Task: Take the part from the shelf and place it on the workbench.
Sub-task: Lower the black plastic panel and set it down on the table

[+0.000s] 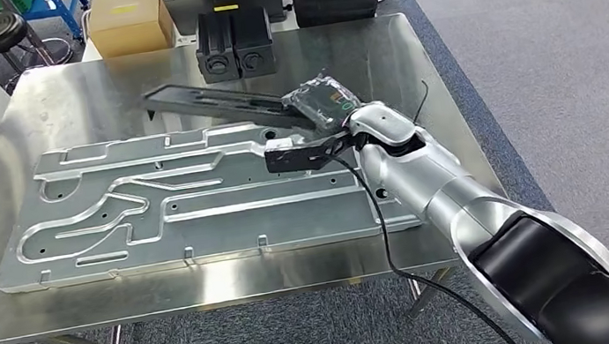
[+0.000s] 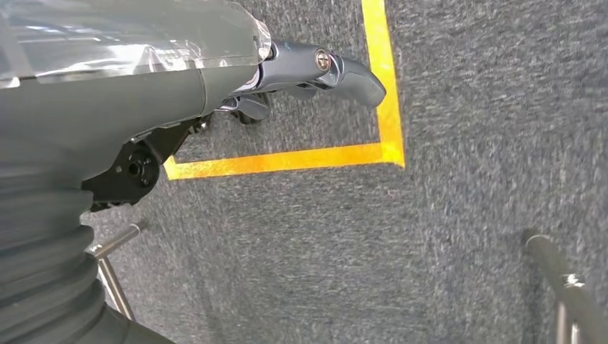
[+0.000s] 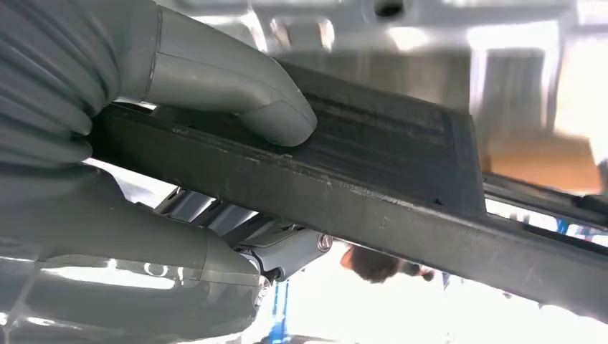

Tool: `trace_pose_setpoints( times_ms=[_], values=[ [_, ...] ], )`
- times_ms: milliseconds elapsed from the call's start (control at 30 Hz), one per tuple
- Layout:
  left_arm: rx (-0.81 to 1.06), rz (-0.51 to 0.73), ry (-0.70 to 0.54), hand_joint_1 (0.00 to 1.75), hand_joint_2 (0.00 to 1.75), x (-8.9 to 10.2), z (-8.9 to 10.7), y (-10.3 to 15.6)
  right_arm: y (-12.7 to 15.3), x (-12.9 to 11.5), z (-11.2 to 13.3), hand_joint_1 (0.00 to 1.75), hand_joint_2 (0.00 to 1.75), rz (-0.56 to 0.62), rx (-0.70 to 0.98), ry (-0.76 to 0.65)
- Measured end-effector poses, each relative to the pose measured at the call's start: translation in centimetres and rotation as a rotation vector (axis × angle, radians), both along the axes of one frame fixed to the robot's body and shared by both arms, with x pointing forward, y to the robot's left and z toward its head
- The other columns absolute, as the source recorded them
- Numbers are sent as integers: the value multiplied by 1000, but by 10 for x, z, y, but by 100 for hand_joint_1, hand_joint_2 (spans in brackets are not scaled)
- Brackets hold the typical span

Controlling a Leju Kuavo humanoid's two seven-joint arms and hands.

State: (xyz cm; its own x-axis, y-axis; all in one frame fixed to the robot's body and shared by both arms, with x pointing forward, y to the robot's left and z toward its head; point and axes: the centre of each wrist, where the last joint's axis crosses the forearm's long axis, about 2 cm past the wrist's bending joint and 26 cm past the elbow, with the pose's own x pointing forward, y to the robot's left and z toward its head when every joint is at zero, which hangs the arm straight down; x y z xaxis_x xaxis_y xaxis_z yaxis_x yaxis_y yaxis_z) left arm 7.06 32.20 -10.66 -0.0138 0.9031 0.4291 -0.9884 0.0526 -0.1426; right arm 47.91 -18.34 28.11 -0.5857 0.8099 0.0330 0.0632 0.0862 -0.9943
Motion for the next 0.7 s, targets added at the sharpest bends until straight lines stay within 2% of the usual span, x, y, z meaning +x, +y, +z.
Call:
trace_pose_setpoints(
  times_ms=[167, 367, 700],
  values=[
    [1, -5, -12, 0, 175, 3, 0, -2, 22, -9, -20, 175, 175, 61, -160, 4],
    [12, -5, -18, 0, 175, 1, 0, -3, 47, -34, -68, 175, 175, 146, -267, -13],
    [22, -2, -8, 0, 175, -1, 0, -6, 51, -39, -79, 175, 175, 184, -296, -40]
  ],
)
